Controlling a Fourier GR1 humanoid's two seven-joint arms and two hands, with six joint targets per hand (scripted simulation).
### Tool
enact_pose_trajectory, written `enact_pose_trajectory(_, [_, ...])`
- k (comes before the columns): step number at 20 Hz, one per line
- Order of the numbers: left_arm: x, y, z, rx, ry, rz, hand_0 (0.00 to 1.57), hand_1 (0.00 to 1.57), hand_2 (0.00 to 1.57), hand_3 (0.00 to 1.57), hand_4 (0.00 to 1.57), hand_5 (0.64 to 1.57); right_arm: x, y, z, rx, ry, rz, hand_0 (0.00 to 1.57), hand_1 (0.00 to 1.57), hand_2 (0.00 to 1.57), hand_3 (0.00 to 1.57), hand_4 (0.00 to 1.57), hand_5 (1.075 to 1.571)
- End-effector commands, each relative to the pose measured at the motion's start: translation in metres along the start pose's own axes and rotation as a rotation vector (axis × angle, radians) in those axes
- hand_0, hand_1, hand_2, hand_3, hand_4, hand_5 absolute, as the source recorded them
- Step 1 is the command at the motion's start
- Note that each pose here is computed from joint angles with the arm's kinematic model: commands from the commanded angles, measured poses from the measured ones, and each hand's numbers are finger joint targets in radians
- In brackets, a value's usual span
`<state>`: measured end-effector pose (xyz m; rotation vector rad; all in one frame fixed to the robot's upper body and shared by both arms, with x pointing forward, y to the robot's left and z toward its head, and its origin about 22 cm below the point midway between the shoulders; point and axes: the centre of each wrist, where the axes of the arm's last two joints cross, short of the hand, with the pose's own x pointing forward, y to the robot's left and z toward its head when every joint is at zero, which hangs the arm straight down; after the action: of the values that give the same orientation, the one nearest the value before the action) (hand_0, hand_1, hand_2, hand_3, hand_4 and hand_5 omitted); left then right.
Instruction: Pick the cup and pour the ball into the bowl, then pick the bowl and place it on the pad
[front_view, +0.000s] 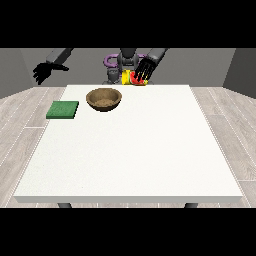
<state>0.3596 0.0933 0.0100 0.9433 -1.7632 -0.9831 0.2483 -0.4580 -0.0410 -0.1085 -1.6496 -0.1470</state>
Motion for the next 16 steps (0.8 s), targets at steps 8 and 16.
enact_pose_trajectory(8, [0.068,0.010,-0.017,0.065,-0.123,-0.290,0.52,0.52,1.57,1.57,0.84,1.571,0.040,0.037,-0.066,0.060,-0.059,0.049,0.00,0.00,0.00,0.14,0.00,1.530])
enact_pose_trajectory(16, [0.081,-0.007,0.007,0.046,-0.268,-0.473,0.29,0.29,1.57,1.57,0.90,1.562,0.043,0.049,-0.078,0.073,-0.099,0.014,0.00,0.00,0.00,0.26,0.00,1.527])
